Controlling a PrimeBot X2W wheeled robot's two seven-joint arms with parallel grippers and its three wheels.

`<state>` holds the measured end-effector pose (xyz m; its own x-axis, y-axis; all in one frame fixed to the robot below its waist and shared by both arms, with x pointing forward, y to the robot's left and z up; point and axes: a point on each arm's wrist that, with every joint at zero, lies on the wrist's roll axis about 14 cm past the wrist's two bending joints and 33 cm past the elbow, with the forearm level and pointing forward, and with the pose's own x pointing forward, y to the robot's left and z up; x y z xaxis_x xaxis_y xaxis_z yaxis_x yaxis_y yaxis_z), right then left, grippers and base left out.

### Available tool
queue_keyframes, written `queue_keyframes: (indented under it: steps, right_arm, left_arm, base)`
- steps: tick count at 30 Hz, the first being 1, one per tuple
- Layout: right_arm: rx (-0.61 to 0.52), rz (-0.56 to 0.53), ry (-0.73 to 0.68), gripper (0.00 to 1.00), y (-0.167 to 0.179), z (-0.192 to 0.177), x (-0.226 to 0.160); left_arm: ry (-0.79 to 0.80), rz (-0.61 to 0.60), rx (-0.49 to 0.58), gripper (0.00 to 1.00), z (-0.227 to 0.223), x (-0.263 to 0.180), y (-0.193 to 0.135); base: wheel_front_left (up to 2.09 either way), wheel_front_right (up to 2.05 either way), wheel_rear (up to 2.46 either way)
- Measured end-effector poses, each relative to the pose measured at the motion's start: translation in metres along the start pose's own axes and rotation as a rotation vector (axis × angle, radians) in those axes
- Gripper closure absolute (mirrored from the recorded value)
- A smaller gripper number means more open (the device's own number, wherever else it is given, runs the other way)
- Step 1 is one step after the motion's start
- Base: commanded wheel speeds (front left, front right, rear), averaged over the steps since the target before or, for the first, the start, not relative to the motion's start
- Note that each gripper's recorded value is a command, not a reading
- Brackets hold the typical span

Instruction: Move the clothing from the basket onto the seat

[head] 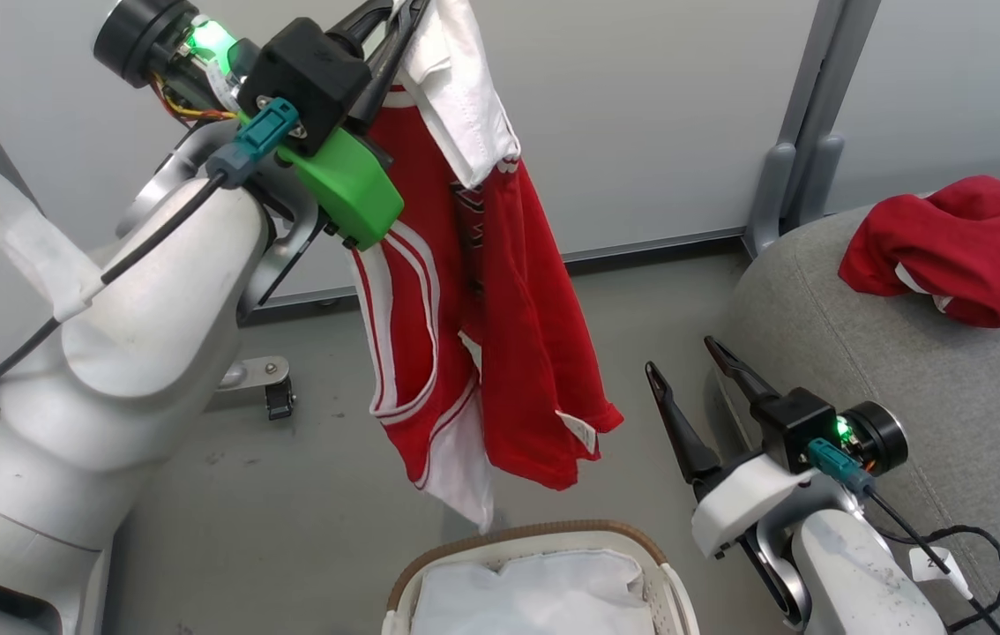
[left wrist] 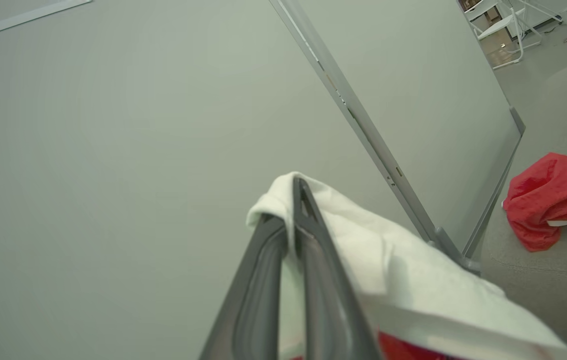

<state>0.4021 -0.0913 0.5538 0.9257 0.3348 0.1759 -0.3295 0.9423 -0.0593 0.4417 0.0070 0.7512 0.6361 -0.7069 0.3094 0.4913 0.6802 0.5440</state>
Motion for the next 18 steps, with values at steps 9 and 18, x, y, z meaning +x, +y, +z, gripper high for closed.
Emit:
queue_keyframes:
  steps: [9, 18]
  right_arm:
    - [-0.050, 0.068, -0.019, 0.00, 0.014, 0.011, 0.023]
    - [-0.069, 0.181, -0.032, 0.00, 0.044, 0.021, 0.048]
  left_arm:
    - [-0.048, -0.030, 0.019, 1.00, 0.020, 0.008, -0.006]
    - [-0.085, -0.066, 0.018, 1.00, 0.035, 0.015, -0.019]
  base:
    - [0.00, 0.00, 0.00]
    - [0.00, 0.00, 0.00]
